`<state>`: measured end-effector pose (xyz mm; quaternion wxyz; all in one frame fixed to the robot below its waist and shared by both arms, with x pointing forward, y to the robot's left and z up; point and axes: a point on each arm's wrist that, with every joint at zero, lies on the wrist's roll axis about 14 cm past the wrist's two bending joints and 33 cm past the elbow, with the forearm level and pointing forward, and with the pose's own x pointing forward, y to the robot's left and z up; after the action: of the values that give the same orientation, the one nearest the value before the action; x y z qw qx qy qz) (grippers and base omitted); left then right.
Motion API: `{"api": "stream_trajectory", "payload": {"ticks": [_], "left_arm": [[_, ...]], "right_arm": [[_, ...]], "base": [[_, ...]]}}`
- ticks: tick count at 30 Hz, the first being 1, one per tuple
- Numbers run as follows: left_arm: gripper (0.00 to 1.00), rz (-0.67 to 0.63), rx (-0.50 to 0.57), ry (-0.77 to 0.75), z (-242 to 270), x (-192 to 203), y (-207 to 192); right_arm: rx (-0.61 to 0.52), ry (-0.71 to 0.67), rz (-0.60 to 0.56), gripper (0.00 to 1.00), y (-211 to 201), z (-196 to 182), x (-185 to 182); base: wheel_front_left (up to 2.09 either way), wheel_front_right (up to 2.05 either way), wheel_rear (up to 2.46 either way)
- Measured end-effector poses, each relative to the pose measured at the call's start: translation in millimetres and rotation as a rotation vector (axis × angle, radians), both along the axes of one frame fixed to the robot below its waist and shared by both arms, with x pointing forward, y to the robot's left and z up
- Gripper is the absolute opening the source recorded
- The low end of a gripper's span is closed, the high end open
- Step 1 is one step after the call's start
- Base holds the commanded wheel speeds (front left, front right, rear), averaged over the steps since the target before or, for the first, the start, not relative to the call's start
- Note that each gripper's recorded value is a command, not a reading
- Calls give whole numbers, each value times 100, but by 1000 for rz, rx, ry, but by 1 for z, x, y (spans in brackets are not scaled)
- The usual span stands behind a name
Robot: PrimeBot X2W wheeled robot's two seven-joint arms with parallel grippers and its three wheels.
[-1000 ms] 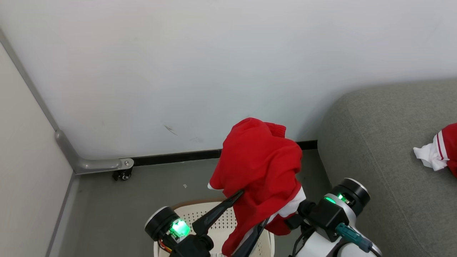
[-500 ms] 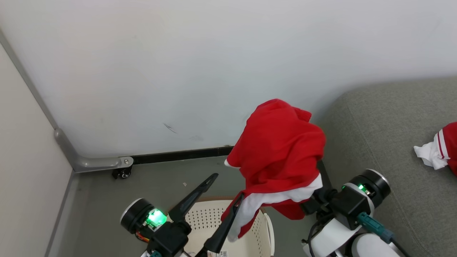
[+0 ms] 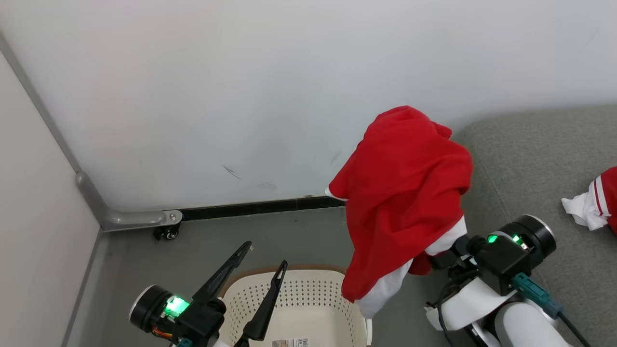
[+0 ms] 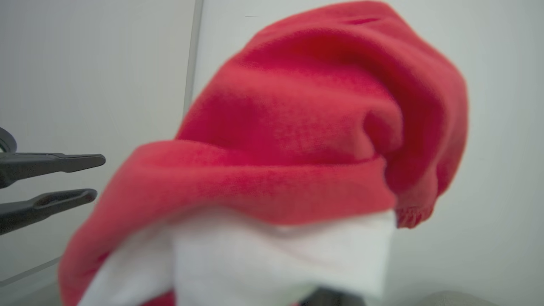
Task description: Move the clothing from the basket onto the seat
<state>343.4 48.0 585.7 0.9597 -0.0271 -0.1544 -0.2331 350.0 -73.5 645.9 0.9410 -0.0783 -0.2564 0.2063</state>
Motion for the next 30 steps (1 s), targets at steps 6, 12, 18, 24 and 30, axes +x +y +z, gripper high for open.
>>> {"api": "stream_trajectory", "payload": {"ticks": [6,12,18,24,30], "left_arm": [[100,6,2,15,-5,-1,2],[100,-26,14,51,-18,-7,-5],[100,-74,33,88,-31,-14,-17],[100,-115,53,115,-42,-20,-27],[100,-154,71,133,-51,-25,-37]], "right_arm": [[14,3,-32,0,-10,0,1],[23,18,-63,0,-21,-5,1],[33,4,-103,0,-34,0,2],[35,-1,-121,0,-40,1,0],[37,-4,-138,0,-46,2,-1]], "base": [[0,0,0],[0,0,0],[0,0,0],[0,0,0],[0,0,0]]}}
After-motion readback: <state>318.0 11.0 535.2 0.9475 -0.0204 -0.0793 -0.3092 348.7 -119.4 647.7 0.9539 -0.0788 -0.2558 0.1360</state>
